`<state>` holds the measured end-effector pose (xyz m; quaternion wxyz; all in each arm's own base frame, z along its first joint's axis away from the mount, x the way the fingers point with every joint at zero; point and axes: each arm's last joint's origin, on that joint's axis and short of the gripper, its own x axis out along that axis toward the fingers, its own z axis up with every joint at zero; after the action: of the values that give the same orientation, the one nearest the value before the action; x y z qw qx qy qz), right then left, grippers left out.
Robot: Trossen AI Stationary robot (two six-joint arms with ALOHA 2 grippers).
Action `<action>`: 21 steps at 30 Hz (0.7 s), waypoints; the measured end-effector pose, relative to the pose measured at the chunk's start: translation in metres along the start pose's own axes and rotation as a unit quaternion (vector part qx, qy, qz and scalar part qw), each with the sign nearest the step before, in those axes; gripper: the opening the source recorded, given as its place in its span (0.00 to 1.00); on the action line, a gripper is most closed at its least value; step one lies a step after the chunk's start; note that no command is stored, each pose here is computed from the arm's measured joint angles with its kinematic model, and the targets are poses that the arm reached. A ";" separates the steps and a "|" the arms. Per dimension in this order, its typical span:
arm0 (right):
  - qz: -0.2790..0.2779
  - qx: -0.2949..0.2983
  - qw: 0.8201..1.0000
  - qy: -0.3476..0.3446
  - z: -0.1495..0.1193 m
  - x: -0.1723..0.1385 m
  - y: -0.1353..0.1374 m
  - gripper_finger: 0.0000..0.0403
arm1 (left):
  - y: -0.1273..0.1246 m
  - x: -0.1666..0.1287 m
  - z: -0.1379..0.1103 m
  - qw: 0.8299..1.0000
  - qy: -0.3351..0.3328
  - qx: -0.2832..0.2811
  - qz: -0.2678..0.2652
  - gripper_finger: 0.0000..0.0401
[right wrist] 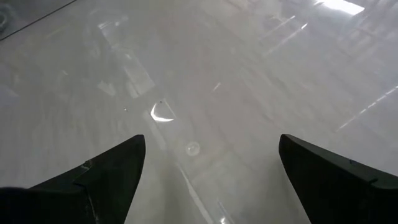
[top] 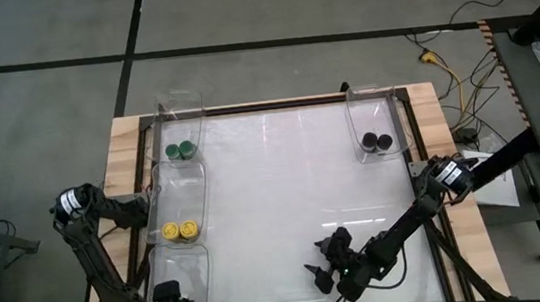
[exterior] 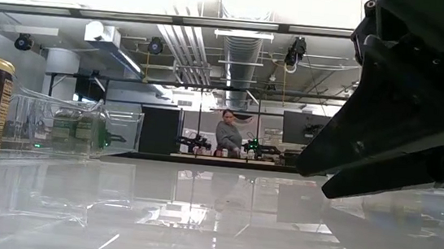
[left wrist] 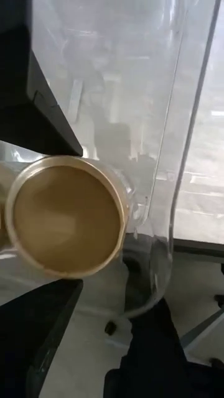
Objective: Sort spices by type
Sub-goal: Put the brown spice bottle into the bottom left transparent bin, then return to Home Position
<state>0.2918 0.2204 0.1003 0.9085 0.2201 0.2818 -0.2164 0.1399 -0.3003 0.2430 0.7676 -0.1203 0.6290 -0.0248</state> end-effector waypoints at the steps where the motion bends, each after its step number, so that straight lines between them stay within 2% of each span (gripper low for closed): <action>1: 0.000 0.000 1.000 0.000 0.000 0.000 0.000 0.90 | -0.001 -0.003 0.001 1.000 0.000 0.000 0.000 0.79; 4: 0.000 0.000 1.000 0.000 0.000 0.000 0.000 0.90 | -0.006 -0.014 0.004 1.000 -0.007 0.004 -0.008 0.79; 7: 0.006 0.004 1.000 -0.004 0.001 0.000 0.001 0.90 | -0.012 -0.026 0.010 0.998 -0.045 0.035 -0.017 0.79; 10: 0.031 -0.003 0.999 -0.022 0.005 0.001 0.008 0.90 | -0.016 -0.038 0.022 0.993 -0.103 0.059 -0.015 0.79; 13: 0.055 -0.018 0.997 -0.045 0.011 0.001 0.014 0.90 | -0.013 -0.046 0.037 0.991 -0.117 0.067 -0.010 0.79; 21: 0.066 -0.065 0.993 -0.073 0.025 0.006 0.020 0.90 | 0.022 -0.042 0.074 0.992 -0.083 0.060 0.079 0.79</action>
<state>0.3169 0.2222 0.1210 0.9513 0.1624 0.2130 -0.1527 0.2006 -0.2601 0.2920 0.8223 -0.0256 0.5684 0.0083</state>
